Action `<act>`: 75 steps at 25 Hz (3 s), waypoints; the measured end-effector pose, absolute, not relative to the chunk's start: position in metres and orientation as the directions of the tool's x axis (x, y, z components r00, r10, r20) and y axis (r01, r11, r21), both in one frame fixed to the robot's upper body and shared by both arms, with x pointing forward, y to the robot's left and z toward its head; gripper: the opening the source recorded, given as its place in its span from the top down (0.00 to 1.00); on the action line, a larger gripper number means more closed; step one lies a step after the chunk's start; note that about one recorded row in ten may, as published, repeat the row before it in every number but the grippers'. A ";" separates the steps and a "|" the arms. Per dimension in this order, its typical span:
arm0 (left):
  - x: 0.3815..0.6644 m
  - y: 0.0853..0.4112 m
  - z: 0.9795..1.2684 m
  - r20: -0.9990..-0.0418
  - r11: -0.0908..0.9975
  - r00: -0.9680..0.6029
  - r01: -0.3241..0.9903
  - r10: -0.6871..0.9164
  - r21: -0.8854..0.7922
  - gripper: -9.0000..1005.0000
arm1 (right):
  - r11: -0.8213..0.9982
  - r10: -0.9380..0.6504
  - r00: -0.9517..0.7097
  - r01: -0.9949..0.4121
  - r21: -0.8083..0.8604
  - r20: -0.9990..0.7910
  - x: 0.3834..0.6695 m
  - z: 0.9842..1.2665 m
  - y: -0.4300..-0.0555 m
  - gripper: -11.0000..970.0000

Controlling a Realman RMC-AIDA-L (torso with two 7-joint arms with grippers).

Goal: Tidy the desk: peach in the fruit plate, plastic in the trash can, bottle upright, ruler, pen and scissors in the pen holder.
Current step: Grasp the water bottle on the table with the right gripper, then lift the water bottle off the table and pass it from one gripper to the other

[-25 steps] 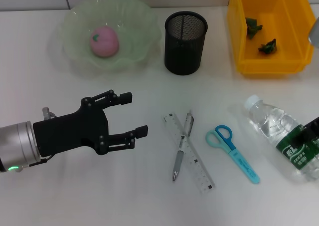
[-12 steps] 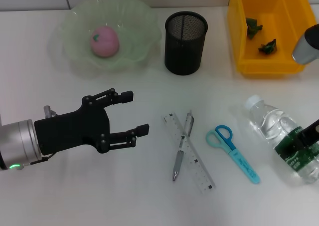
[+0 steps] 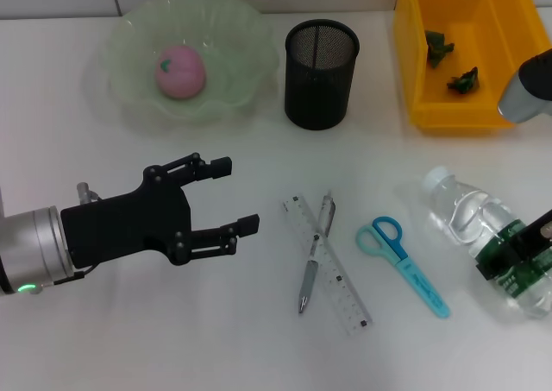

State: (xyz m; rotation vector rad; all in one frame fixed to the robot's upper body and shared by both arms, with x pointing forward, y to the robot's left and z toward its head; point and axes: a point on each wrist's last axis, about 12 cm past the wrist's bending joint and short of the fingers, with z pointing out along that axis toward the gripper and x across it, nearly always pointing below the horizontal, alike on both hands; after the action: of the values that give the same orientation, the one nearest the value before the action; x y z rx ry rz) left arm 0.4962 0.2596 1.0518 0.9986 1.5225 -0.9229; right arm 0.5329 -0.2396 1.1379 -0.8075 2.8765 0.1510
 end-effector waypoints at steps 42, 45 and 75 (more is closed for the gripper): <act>0.509 0.228 1.105 -0.875 0.113 -0.269 0.934 -0.403 -0.340 0.17 | 0.147 -0.095 -0.298 -0.948 0.283 -0.950 0.516 1.133 -0.229 0.23; 0.511 0.224 1.105 -0.887 0.101 -0.272 0.938 -0.374 -0.330 0.19 | 0.129 -0.115 -0.317 -0.945 0.302 -0.941 0.518 1.131 -0.223 0.23; 0.525 0.210 1.103 -0.904 0.101 -0.327 0.925 -0.277 -0.365 0.45 | 0.066 -0.215 -0.342 -0.939 0.336 -0.915 0.523 1.129 -0.198 0.22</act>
State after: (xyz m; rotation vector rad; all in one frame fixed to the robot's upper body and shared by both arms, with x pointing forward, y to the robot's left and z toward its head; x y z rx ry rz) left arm 0.5249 0.2102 1.1032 0.7142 1.3272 -1.4558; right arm 0.5233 -0.1982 1.1294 -1.1682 1.6521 1.3268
